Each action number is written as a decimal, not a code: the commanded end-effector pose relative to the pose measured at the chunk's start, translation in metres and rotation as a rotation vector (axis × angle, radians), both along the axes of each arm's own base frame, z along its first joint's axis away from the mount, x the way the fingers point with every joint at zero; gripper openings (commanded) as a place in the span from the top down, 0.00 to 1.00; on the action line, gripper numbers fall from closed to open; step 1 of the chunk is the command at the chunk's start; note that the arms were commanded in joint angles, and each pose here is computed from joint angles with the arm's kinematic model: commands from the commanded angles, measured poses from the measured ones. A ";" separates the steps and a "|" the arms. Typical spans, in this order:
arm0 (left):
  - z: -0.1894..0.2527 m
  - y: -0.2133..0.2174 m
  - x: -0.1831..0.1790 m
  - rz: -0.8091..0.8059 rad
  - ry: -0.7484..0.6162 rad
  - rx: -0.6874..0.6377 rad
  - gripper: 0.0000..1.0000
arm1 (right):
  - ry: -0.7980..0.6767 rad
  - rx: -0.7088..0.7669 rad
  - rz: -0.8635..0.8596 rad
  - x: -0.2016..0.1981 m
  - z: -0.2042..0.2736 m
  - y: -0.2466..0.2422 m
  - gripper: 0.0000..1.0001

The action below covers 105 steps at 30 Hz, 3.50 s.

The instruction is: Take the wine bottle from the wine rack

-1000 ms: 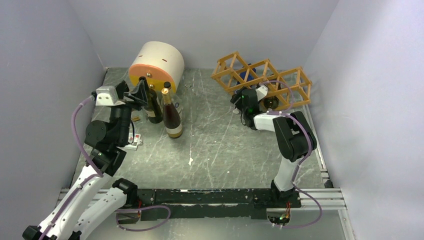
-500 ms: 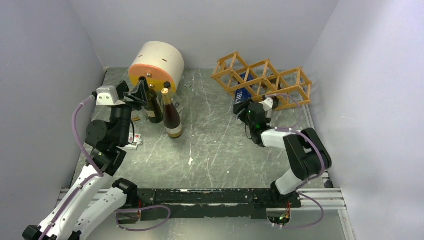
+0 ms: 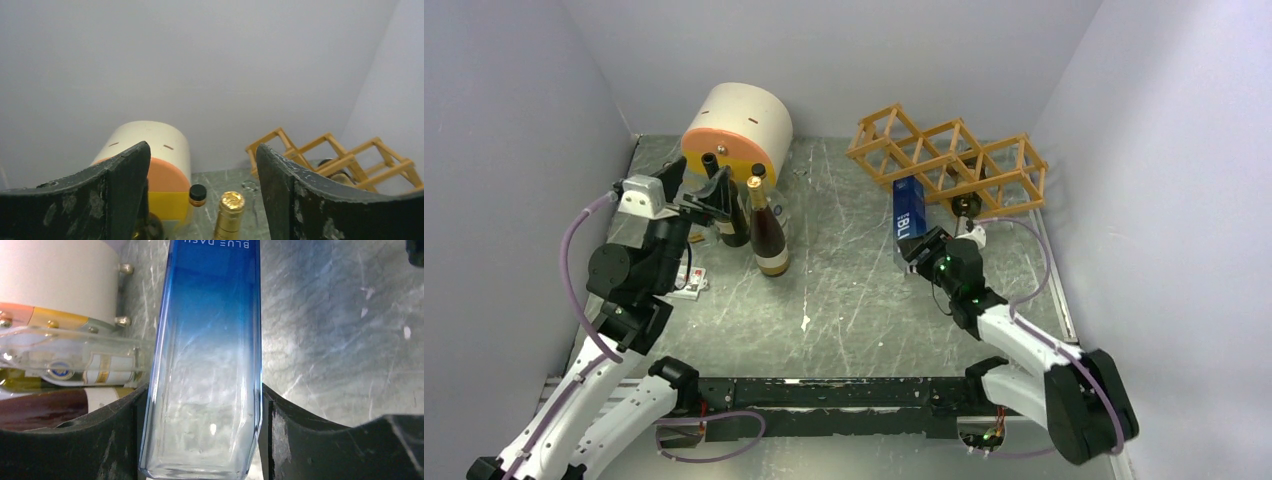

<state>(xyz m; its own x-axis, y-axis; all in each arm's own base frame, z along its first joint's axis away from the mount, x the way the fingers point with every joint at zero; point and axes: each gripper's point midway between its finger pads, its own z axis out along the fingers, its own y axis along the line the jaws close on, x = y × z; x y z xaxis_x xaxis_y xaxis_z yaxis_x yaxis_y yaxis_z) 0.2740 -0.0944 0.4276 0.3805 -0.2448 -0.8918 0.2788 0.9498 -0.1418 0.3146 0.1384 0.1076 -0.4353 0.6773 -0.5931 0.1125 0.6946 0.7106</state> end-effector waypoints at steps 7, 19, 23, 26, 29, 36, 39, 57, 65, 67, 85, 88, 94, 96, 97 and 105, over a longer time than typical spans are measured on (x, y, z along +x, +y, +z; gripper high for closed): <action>0.026 -0.093 -0.060 -0.553 -0.221 0.255 0.14 | -0.004 0.108 0.157 -0.060 0.033 0.012 1.00; -0.050 -0.222 -0.140 -1.172 -0.234 0.493 0.13 | 0.107 -0.030 0.354 -0.129 0.047 0.006 1.00; -0.104 -0.263 -0.152 -1.166 -0.143 0.658 0.11 | 0.119 -0.079 0.502 -0.150 0.059 0.013 1.00; -0.136 -0.275 -0.153 -1.126 -0.142 0.759 0.07 | 0.132 -0.098 0.632 -0.165 0.067 0.021 1.00; -0.160 -0.281 -0.156 -1.113 -0.151 0.838 0.05 | 0.160 -0.112 0.732 -0.179 0.074 0.025 1.00; -0.217 -0.299 -0.161 -1.127 -0.073 0.993 0.02 | 0.145 -0.082 0.896 -0.199 0.089 0.036 1.00; -0.239 -0.304 -0.161 -1.132 -0.037 1.048 0.01 | 0.148 -0.073 0.931 -0.205 0.088 0.038 1.00; -0.295 -0.318 -0.128 -1.014 0.160 1.178 0.50 | 0.083 -0.087 0.988 -0.225 0.104 0.034 0.95; -0.243 -0.313 -0.118 -0.908 0.095 1.006 0.93 | 0.053 -0.190 0.727 -0.198 0.124 0.009 0.34; -0.229 -0.310 -0.115 -0.893 0.094 0.952 0.93 | 0.028 -0.206 0.647 -0.188 0.134 0.002 0.17; -0.165 -0.282 -0.065 -0.687 0.277 0.655 0.93 | -0.182 -0.045 0.518 -0.116 0.194 0.030 0.00; -0.163 -0.279 -0.062 -0.676 0.283 0.645 0.93 | -0.146 -0.039 0.521 -0.104 0.182 0.036 0.02; -0.165 -0.275 -0.049 -0.654 0.347 0.628 0.93 | -0.105 -0.039 0.520 -0.094 0.164 0.046 0.13; -0.165 -0.275 -0.046 -0.664 0.365 0.615 0.93 | -0.092 -0.056 0.522 -0.092 0.158 0.053 0.14; -0.165 -0.275 -0.045 -0.670 0.372 0.609 0.93 | -0.086 -0.069 0.523 -0.092 0.154 0.058 0.15; -0.166 -0.274 -0.042 -0.673 0.397 0.611 0.93 | -0.072 -0.204 0.511 -0.086 0.140 0.088 0.12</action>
<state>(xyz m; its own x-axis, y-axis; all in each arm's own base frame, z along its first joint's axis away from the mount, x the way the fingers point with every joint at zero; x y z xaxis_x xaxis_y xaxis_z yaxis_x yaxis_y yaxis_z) 0.2263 -0.3497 0.1962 -0.1014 0.4100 -0.9064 0.8283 0.5394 0.1514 0.2071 0.2292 0.2315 -0.7140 0.2096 -0.6680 -0.3393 0.7310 0.5920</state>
